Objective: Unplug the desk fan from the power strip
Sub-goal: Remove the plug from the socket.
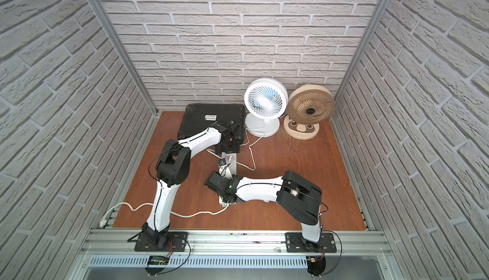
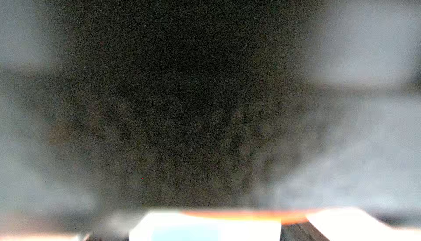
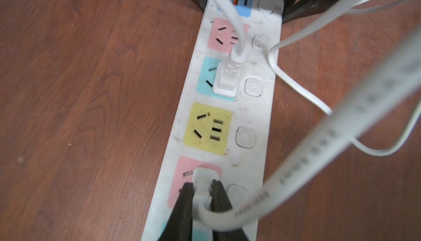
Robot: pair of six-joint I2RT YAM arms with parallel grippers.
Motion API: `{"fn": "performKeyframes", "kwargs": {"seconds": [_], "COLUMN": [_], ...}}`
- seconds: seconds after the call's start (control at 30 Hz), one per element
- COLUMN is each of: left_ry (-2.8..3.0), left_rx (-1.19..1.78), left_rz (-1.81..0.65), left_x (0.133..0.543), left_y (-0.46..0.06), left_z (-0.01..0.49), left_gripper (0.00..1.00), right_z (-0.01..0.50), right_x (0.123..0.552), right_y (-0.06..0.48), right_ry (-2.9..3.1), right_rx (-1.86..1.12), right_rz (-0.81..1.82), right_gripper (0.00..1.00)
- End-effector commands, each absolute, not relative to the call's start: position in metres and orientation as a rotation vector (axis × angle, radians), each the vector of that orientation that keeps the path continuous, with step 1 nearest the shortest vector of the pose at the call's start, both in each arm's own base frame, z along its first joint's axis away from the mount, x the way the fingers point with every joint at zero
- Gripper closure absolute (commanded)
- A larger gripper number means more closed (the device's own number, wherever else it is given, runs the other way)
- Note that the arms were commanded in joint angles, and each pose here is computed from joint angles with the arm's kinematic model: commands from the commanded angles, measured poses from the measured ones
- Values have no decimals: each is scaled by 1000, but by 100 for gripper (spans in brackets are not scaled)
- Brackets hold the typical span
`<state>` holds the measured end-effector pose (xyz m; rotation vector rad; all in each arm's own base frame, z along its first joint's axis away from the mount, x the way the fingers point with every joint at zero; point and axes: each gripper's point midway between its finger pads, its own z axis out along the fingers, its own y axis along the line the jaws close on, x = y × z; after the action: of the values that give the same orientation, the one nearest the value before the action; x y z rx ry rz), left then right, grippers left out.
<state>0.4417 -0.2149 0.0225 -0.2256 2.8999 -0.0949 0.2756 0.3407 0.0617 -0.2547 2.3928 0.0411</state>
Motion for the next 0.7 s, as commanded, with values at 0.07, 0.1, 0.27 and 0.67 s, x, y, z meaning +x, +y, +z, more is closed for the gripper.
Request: {"fn": "performKeyframes", "kwargs": {"seconds": [0.07,0.1,0.27,0.67], "left_ry": [3075,3076,3075,3075], "left_rx": [-283,-282,-279,-266], "left_rz": [113,113,118,118], "left_x": [407,407,407,406], "left_y": [-183,-183,-182,-183], "left_z": [-46,-46,-44,-43], "left_gripper": [100,100,100,100], "right_z": [76,76,78,62], "right_x": [278,278,277,279], "right_y": [350,350,348,335], "right_ry": [2333,2333,2323,2383], "right_rx": [-277,-277,-261,-121], "right_rz": [-13,-10,17,291], "right_gripper": [97,97,97,97]}}
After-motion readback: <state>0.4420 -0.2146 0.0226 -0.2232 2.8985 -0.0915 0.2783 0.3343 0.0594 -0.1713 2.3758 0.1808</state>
